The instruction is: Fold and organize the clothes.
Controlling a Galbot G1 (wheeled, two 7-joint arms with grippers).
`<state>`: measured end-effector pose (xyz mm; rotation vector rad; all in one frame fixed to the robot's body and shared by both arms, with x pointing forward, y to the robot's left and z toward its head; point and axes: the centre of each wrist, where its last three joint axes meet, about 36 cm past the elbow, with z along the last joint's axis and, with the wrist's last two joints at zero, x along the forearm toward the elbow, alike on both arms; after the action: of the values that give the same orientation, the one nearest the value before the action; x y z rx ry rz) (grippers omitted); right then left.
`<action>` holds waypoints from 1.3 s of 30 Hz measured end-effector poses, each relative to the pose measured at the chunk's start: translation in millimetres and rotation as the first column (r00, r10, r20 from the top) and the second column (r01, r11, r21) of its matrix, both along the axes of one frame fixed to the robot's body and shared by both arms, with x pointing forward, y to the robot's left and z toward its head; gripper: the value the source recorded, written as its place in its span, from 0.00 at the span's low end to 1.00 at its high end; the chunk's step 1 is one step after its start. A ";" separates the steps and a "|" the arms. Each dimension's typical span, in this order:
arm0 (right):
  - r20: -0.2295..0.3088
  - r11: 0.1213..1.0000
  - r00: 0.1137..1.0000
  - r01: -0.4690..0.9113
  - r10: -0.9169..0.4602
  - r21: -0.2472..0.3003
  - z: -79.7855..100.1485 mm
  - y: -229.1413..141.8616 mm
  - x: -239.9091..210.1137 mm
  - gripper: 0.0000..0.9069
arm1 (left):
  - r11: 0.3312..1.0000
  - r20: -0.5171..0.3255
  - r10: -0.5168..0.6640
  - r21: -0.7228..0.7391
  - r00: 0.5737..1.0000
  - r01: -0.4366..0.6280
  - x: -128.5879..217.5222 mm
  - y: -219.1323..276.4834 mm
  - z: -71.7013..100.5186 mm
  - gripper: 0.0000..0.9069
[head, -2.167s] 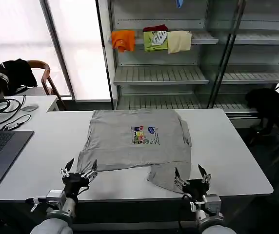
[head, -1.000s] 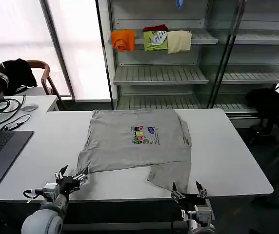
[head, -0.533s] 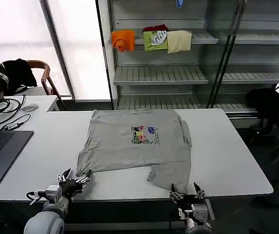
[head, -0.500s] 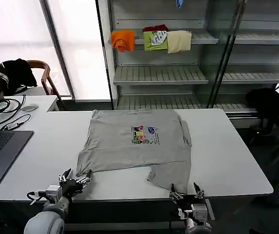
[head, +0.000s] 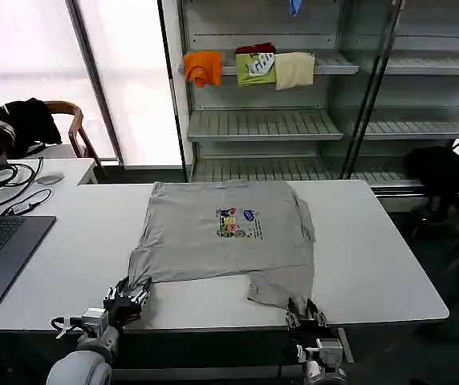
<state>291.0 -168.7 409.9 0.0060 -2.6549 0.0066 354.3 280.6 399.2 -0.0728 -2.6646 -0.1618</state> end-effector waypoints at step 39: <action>0.347 0.996 0.935 -0.089 0.073 0.029 47.8 -14.4 47.9 0.00 | 0.997 0.211 0.035 -0.078 0.977 -0.019 9.8 -2.3 34.6 0.02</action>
<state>338.9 -183.1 457.7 0.1417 -3.0046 -0.0271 364.1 278.4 433.9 -0.0457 -2.8842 -0.0620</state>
